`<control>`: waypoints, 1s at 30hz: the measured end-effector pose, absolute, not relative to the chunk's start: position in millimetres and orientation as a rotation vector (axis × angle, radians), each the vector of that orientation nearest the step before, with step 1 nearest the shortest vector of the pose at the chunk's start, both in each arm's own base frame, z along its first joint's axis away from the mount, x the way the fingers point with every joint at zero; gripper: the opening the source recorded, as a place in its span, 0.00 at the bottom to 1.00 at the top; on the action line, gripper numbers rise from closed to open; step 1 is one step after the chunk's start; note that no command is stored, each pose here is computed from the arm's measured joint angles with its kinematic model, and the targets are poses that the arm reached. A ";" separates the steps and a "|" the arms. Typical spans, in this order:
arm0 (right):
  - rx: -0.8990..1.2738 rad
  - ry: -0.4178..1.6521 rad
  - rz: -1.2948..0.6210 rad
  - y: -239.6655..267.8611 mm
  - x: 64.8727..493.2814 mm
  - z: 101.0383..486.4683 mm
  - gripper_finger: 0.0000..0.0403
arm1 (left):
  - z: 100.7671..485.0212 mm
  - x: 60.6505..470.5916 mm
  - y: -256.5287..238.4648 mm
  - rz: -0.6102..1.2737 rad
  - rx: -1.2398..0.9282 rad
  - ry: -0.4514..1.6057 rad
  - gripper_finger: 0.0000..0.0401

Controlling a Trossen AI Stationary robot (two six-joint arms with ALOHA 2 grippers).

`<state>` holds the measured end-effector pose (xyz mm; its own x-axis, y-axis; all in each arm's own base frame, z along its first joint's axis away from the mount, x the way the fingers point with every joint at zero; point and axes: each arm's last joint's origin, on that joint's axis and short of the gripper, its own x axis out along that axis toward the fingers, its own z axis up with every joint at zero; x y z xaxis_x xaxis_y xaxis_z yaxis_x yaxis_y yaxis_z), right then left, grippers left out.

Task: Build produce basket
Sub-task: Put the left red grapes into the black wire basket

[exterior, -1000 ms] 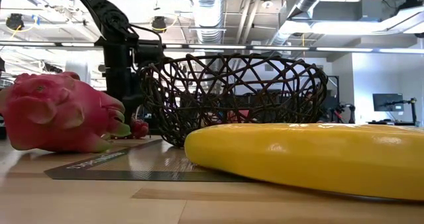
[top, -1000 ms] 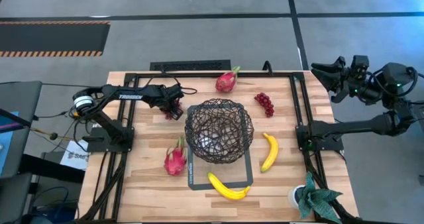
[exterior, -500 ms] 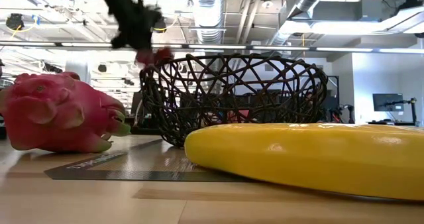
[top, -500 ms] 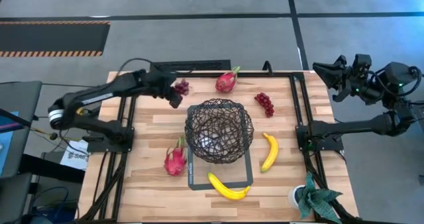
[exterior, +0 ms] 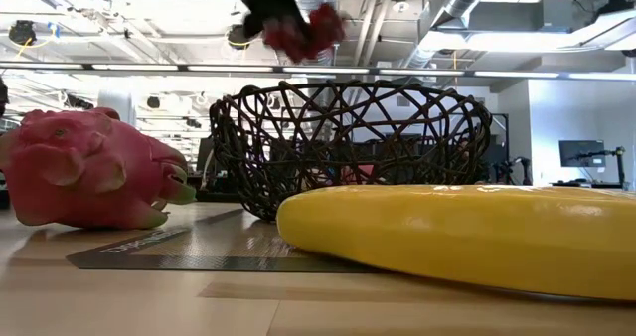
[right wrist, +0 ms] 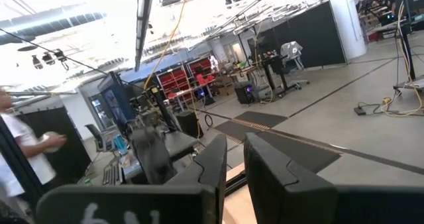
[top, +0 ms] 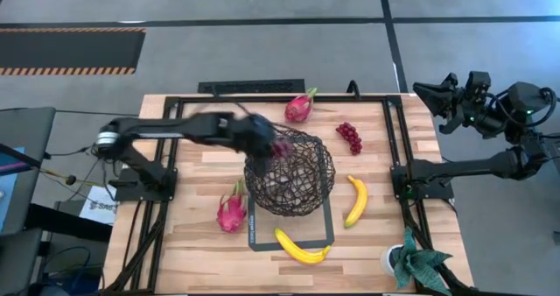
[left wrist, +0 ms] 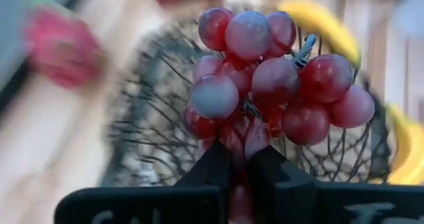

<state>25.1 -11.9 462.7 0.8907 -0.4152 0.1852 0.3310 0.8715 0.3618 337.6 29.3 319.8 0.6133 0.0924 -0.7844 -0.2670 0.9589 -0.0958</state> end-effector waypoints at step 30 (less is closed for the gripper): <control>0.310 -0.206 -0.284 -8.8 26.9 459.3 0.18 | 219.7 414.2 46.7 0.263 -0.192 1.359 0.38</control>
